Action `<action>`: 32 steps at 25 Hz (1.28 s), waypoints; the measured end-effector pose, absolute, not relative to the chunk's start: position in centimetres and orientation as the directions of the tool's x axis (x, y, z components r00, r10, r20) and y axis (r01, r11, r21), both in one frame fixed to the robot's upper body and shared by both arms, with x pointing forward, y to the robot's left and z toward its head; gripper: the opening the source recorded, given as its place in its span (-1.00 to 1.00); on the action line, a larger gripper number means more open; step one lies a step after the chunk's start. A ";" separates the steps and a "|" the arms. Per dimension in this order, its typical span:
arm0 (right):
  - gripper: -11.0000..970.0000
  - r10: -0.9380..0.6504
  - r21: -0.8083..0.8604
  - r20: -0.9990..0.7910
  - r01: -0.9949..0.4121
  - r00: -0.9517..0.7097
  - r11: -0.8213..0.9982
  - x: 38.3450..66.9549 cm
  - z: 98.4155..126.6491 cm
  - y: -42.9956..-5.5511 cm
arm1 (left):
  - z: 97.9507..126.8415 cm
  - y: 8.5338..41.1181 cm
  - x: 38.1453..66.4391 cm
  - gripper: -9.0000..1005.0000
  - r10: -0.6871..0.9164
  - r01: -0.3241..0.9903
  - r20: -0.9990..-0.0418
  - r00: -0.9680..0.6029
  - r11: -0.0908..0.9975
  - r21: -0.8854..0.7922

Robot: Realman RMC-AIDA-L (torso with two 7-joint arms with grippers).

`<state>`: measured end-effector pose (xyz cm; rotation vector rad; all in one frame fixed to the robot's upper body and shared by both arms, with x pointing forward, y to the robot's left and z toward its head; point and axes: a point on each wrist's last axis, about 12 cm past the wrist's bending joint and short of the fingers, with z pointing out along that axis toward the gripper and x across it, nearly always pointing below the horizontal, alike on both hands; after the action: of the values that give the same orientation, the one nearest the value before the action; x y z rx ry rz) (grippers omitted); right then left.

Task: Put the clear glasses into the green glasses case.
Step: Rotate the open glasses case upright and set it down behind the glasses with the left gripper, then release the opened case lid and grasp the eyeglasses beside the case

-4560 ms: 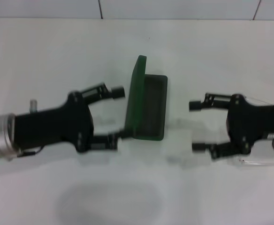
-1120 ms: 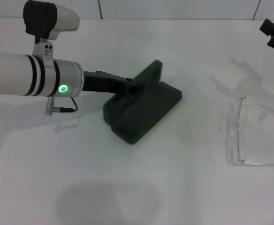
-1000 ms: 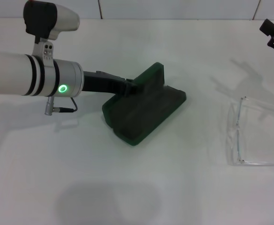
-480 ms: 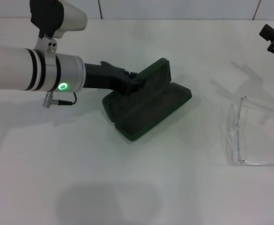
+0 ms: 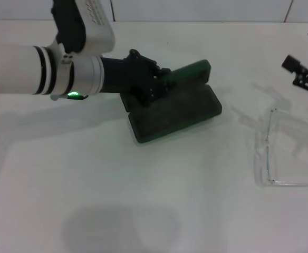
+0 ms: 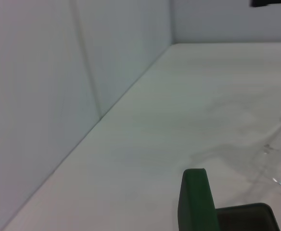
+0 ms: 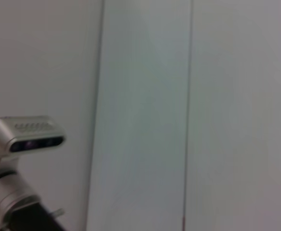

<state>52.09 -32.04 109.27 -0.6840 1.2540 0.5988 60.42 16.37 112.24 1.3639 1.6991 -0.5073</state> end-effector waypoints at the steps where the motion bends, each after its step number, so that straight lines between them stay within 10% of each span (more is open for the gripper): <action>1: 0.78 0.033 -0.138 -0.977 -0.741 0.211 0.657 52.0 109.2 -32.0 | 112.3 16.2 60.4 -0.57 0.577 0.931 -0.817 0.004 0.296 0.214; 11: 0.76 0.007 -0.145 -0.980 -0.739 0.199 0.657 51.6 108.7 -32.2 | 113.6 13.3 61.2 -0.57 0.616 0.976 -0.777 0.131 0.057 0.210; 32: 0.73 -0.003 -0.147 -0.982 -0.755 0.189 0.639 51.6 108.5 -31.8 | 112.8 13.1 60.7 -0.37 0.643 0.973 -0.749 0.158 0.029 0.230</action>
<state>51.65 -31.81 108.53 -0.7319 1.2866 0.6003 60.71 13.09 112.85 1.6927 1.5624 -0.5605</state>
